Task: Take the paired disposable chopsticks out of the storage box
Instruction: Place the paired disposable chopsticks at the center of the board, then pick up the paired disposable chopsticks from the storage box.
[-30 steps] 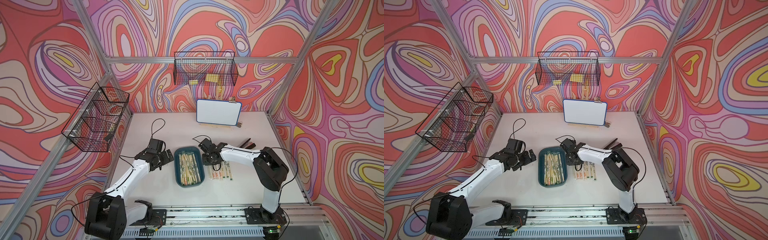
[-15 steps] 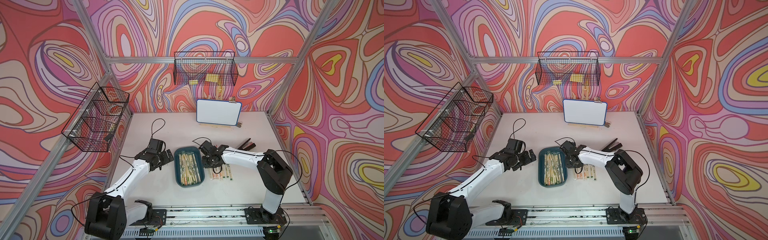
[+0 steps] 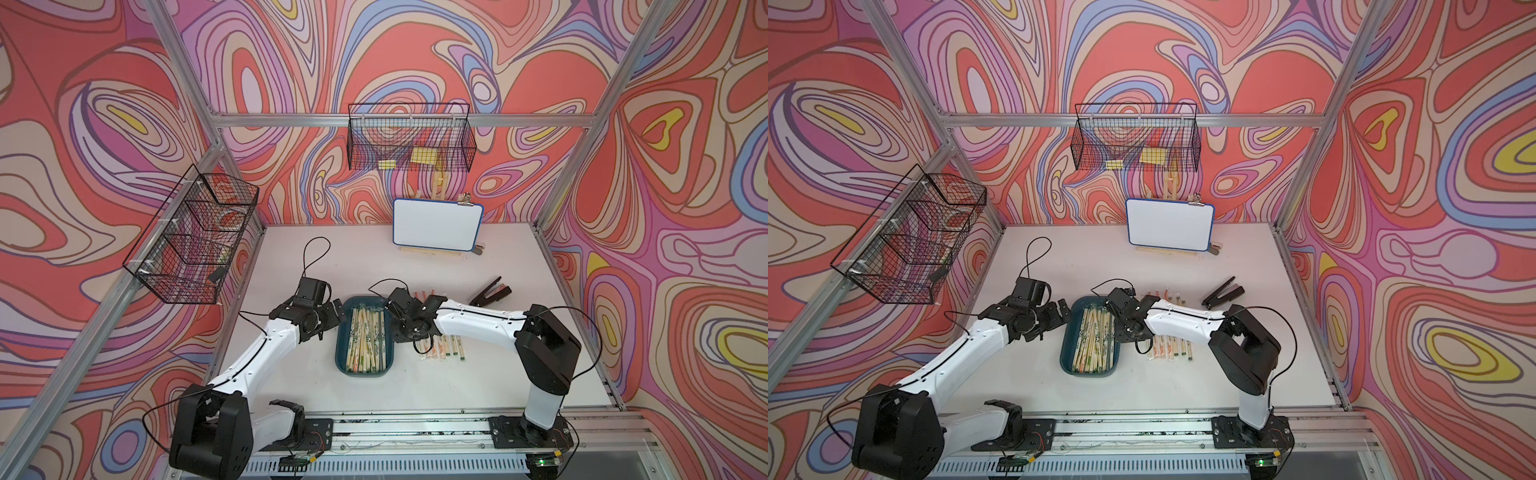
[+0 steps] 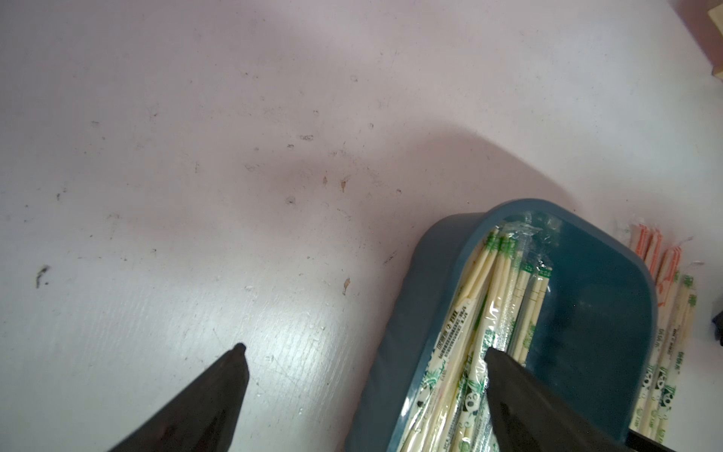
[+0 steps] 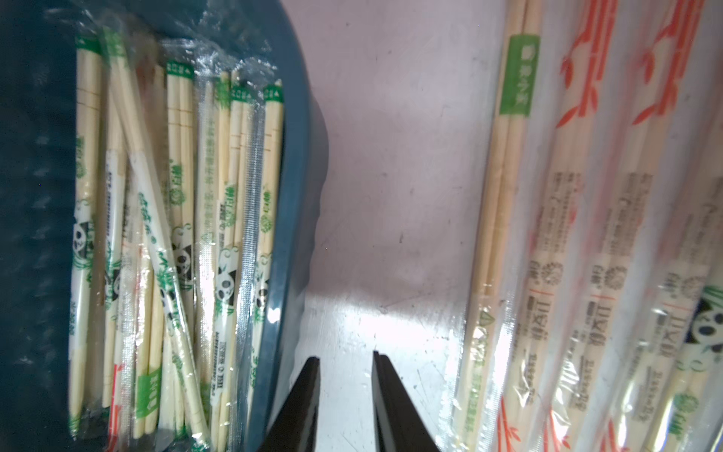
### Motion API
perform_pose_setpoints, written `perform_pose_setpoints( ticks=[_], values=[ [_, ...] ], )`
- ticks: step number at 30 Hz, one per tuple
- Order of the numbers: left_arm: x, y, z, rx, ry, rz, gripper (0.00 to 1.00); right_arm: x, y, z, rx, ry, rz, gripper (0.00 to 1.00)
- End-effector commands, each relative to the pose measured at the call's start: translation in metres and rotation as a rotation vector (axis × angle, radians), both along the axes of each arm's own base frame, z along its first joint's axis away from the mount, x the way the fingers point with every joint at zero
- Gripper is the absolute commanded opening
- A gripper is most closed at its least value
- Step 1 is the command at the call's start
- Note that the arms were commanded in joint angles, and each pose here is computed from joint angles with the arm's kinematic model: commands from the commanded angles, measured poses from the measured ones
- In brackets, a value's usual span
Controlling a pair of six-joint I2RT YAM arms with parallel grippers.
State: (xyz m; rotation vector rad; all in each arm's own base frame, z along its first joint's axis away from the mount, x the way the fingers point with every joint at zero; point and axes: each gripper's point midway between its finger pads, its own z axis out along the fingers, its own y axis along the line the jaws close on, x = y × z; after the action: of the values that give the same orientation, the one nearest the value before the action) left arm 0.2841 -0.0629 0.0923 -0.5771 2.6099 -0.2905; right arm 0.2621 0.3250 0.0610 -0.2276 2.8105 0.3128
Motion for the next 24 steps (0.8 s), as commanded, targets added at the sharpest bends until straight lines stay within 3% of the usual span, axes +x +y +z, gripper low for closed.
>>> perform_pose_setpoints(
  ticks=[1,6,11,24],
  values=[
    [0.003,-0.001,0.011,0.004,-0.023,-0.011,1.0,0.011,0.003,0.036,0.038,-0.072,-0.006,0.29],
    [-0.001,0.003,0.005,0.01,-0.01,0.018,1.0,0.021,0.026,0.065,0.122,-0.113,0.024,0.29],
    [-0.002,0.015,0.004,0.035,-0.001,0.062,1.0,0.029,0.054,0.066,0.165,-0.108,0.057,0.29],
    [0.002,0.031,0.004,0.031,0.01,0.101,1.0,0.029,0.087,0.025,0.12,-0.047,0.094,0.29]
  ],
)
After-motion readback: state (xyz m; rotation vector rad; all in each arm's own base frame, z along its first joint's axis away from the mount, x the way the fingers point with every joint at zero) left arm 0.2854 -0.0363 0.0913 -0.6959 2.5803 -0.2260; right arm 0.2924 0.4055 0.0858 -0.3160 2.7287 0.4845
